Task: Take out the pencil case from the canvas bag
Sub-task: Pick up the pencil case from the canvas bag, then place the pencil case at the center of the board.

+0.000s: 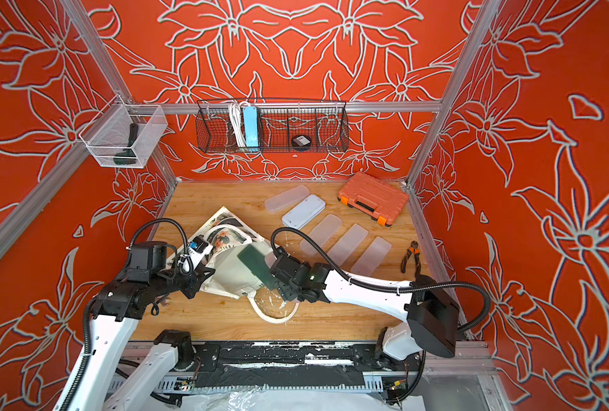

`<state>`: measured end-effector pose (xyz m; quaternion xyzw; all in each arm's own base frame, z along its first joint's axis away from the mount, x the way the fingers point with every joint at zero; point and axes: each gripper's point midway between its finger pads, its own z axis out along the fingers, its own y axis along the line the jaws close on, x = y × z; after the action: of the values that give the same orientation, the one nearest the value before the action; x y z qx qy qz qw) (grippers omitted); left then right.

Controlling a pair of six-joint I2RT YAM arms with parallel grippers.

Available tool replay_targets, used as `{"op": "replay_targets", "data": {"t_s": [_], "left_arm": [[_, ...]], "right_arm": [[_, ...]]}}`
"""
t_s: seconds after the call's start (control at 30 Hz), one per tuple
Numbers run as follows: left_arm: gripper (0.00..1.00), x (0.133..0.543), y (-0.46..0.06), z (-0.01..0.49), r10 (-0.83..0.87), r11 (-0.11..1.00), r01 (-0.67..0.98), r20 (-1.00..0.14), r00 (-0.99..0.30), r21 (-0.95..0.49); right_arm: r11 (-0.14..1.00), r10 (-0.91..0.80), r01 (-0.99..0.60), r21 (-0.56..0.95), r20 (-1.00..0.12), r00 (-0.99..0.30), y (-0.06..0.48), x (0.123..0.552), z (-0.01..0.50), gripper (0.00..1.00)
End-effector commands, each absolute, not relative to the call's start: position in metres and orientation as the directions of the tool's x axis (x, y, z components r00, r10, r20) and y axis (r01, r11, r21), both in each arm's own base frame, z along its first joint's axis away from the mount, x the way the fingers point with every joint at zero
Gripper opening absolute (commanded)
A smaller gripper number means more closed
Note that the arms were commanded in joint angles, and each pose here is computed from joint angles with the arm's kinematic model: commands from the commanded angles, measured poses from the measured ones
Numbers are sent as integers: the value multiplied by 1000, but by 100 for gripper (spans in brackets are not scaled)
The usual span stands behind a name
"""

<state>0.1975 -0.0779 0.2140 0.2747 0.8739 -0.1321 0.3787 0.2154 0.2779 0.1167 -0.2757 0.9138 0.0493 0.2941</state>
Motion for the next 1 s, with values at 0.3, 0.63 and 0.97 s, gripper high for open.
{"op": "replay_targets", "data": {"t_s": [0.3, 0.63, 0.97], "left_arm": [[0, 205, -78, 236, 377, 815, 580, -777, -504, 18], [0, 208, -79, 242, 348, 824, 566, -783, -516, -6], [0, 209, -82, 247, 326, 825, 564, -788, -522, -32]], "right_arm": [[860, -474, -500, -105, -529, -704, 218, 213, 118, 80], [833, -525, -540, -122, -480, -702, 198, 204, 104, 81], [840, -522, -533, -103, -425, -740, 194, 207, 84, 81]]}}
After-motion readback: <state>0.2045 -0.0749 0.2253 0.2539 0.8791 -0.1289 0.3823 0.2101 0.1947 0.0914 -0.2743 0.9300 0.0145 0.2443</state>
